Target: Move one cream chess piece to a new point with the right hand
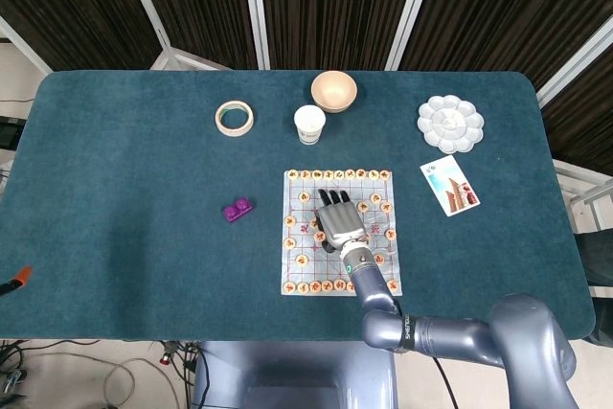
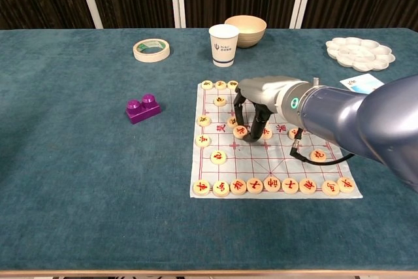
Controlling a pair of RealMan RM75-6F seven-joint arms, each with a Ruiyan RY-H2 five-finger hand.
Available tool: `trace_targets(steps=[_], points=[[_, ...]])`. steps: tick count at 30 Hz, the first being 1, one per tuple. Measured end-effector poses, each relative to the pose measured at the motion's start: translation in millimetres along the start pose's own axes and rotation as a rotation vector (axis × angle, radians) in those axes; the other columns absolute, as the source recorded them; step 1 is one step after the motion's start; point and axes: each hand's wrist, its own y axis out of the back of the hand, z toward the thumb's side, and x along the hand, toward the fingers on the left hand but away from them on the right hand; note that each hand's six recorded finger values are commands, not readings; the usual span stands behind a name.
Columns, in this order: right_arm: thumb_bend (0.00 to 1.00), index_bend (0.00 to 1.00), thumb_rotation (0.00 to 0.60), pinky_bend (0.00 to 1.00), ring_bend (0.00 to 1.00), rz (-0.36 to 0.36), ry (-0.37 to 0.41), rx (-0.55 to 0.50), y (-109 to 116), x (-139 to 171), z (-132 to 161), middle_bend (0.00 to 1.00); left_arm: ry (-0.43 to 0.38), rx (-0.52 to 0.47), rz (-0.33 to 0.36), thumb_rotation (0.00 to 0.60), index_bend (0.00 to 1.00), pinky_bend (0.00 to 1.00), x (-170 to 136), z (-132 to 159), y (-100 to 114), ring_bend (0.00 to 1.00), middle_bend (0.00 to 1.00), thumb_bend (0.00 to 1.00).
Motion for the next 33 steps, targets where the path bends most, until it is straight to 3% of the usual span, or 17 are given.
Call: trace_targets(steps=[33], points=[[0.38, 0.45, 0.6, 0.09, 0.0, 0.006, -0.009, 0.006, 0.9, -0.8, 3.4, 0.0, 0.002, -0.002, -0.002, 0.6, 0.11, 0.0, 0.8, -0.7, -0.2, 0.0, 0.0, 0.0]])
